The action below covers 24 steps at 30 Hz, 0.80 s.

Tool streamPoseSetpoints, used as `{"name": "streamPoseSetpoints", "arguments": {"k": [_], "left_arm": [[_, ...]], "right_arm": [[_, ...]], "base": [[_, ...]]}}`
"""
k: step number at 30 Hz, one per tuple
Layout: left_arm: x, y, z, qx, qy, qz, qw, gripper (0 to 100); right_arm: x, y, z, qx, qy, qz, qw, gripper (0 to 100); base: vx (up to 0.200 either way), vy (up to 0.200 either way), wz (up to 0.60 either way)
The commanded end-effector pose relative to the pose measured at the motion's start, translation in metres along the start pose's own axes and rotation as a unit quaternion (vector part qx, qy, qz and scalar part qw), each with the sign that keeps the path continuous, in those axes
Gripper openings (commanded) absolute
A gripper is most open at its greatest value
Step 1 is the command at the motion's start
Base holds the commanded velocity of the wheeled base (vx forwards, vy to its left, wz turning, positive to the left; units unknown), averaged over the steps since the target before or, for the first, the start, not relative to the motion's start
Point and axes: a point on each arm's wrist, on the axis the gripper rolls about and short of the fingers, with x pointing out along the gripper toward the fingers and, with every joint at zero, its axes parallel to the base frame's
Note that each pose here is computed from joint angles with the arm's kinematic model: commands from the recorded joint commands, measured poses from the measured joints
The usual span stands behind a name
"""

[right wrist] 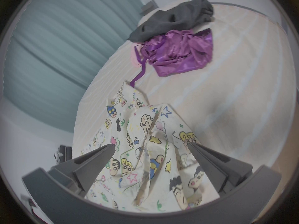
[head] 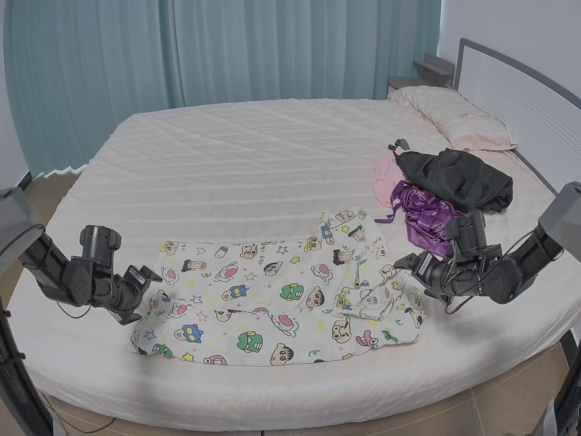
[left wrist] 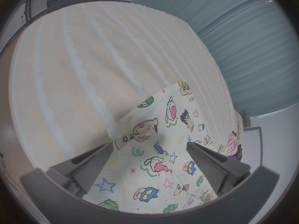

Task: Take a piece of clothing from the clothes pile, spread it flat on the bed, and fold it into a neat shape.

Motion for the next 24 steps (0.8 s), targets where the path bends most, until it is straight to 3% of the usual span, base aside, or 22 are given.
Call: {"name": "streamPoseSetpoints", "arguments": {"k": [1,3,9,15,24], "left_arm": [[-0.035,0.005,0.008,-0.015,-0.023,-0.021,0.9994,100],[-0.048,0.010,0.004,-0.016,-0.013,-0.032,0.9993,100],[-0.068,0.022,-0.010,-0.016,0.002,-0.036,0.9992,100],[-0.067,0.028,-0.015,-0.031,0.011,-0.031,0.9990,100],[-0.066,0.031,-0.018,-0.033,0.040,-0.038,0.9979,100]], "right_arm": [[-0.035,0.016,0.015,0.047,-0.024,0.015,0.9985,100],[-0.043,0.019,0.009,0.064,-0.009,0.009,0.9979,100],[-0.035,0.030,-0.003,0.052,0.020,-0.002,0.9984,100],[-0.003,0.036,-0.015,0.039,0.035,-0.042,0.9977,100],[0.022,0.037,-0.023,0.033,0.048,-0.052,0.9969,100]], "base": [[0.000,0.000,0.00],[0.000,0.000,0.00],[0.000,0.000,0.00],[0.000,0.000,0.00],[0.000,0.000,0.00]]}}
